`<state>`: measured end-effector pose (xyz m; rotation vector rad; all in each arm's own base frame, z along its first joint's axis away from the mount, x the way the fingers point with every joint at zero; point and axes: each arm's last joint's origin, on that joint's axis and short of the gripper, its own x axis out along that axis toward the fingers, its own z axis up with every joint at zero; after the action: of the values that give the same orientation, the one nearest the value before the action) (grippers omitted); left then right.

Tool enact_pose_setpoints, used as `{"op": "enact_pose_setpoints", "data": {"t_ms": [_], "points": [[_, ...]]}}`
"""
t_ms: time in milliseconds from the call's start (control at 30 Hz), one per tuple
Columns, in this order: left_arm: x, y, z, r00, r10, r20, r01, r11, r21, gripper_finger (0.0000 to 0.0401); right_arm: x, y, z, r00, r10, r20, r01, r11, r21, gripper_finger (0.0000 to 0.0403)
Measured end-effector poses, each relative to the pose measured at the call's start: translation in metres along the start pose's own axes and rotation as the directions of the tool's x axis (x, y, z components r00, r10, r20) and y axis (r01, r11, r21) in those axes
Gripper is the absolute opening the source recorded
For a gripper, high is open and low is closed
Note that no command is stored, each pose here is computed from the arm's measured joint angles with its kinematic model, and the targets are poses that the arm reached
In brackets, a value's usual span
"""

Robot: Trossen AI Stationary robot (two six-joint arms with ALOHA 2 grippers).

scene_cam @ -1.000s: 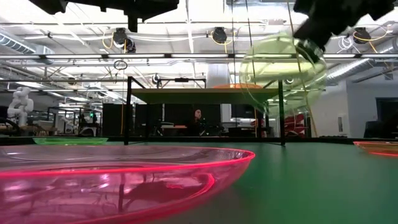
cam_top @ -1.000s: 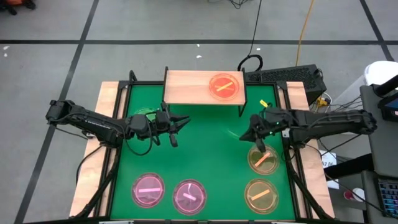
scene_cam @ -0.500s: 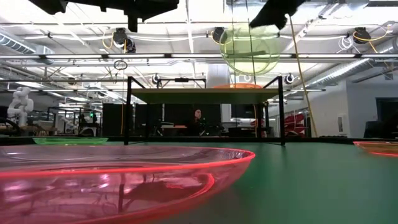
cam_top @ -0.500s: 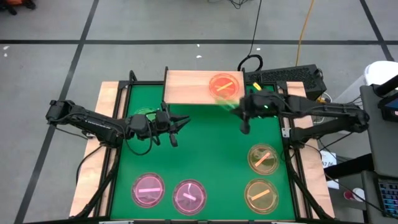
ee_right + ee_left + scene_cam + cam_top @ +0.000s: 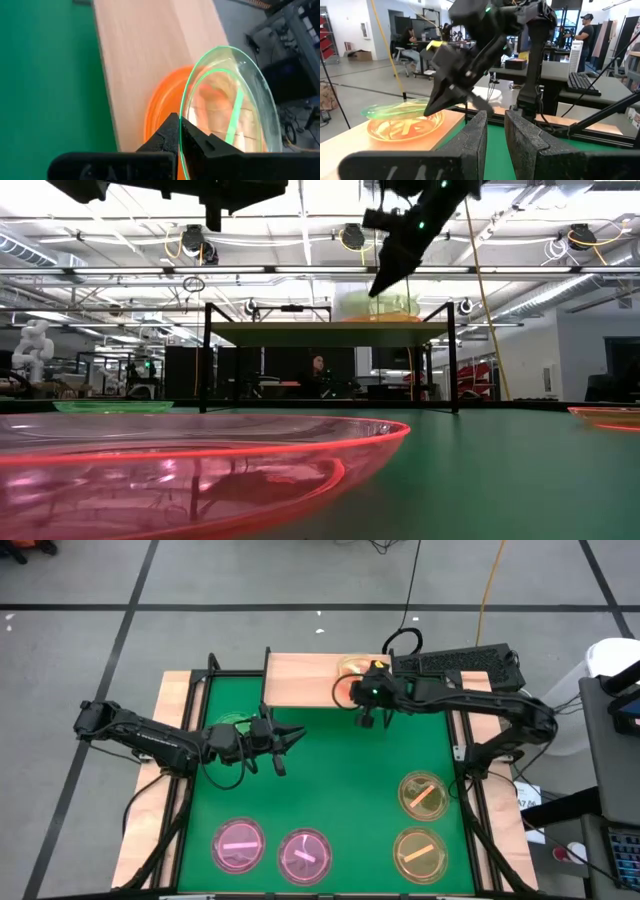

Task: Place and stack plates onto a shelf
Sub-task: Stack the green plate on top of the orange plates on the shelf, then stack the pink plate on top of the green plates on the shelf

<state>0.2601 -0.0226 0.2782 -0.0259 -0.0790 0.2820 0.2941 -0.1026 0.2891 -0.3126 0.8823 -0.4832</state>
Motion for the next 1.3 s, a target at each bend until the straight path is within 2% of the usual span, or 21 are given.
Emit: {"op": "enact_pose_setpoints", "data": {"t_ms": [133,333,733,1000,1300], "points": [[0.000,0.000,-0.001,1.000,0.000,-0.008,0.000,1.000,0.003,0.0074,0.009,0.000,-0.002,1.000,0.003,-0.026,-0.003,1.000,0.013,0.0000],[0.000,0.000,-0.001,1.000,0.000,-0.013,0.000,1.000,0.005,0.0074,0.007,-0.002,-0.001,1.000,-0.003,-0.005,0.003,0.999,0.039,0.0008],[0.000,0.000,-0.002,1.000,0.000,-0.014,0.000,1.000,0.002,0.0074,0.002,-0.004,0.001,1.000,-0.006,0.016,0.005,0.998,0.055,0.0088],[0.000,0.000,-0.002,1.000,0.000,-0.015,0.000,1.000,0.002,0.0074,0.001,-0.002,-0.001,1.000,0.007,-0.006,-0.007,0.999,0.043,0.0113],[0.000,0.000,-0.002,1.000,0.001,-0.020,0.000,1.000,0.005,0.0074,-0.014,0.000,-0.001,0.993,0.111,0.038,-0.113,0.993,0.046,0.0115]]}}
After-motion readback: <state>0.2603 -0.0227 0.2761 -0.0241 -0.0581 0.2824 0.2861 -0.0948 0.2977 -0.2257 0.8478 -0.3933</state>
